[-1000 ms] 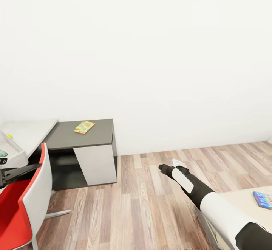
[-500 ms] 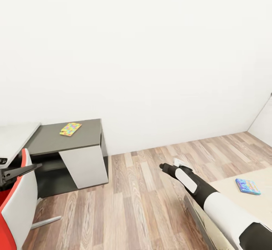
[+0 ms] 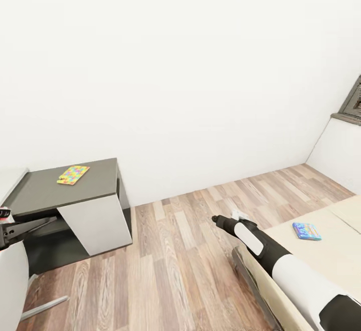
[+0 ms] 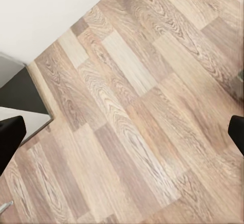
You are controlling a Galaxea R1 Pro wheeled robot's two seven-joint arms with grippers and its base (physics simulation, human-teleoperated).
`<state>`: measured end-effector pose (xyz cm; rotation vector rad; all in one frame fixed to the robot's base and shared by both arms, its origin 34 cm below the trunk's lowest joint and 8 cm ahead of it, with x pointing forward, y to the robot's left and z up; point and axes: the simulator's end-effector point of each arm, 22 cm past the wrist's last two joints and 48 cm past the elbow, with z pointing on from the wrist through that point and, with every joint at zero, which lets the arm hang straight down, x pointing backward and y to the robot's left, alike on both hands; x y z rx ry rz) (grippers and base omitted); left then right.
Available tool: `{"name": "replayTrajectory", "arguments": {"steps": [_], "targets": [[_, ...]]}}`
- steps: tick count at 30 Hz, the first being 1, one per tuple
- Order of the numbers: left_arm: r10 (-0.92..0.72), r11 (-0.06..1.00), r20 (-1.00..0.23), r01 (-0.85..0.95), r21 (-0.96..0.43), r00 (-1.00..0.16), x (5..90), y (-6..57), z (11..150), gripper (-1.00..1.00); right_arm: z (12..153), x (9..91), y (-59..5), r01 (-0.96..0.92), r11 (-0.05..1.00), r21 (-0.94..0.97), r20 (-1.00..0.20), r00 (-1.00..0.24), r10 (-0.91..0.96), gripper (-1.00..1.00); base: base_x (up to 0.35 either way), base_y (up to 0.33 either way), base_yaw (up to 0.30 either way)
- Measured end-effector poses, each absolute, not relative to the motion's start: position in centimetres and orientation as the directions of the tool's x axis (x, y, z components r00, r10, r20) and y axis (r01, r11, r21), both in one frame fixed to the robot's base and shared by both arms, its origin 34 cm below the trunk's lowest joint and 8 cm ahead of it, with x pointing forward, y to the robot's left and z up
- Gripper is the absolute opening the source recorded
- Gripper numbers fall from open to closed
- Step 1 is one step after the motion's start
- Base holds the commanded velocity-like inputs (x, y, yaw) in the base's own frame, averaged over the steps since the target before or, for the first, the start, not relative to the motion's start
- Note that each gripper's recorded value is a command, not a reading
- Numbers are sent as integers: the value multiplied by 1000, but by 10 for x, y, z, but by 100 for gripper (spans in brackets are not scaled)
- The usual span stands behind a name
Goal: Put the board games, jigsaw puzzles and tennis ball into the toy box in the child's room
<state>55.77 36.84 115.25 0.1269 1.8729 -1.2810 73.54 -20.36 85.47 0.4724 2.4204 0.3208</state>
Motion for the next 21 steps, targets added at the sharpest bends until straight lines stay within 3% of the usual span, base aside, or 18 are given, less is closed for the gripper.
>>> {"name": "replayTrajectory", "arguments": {"steps": [21], "targets": [[-354,472,-666,489,-734,-657,561,368,1142,100,843,735,-207,219,897,384,-536,-738,410,100,0,0,-217]]}}
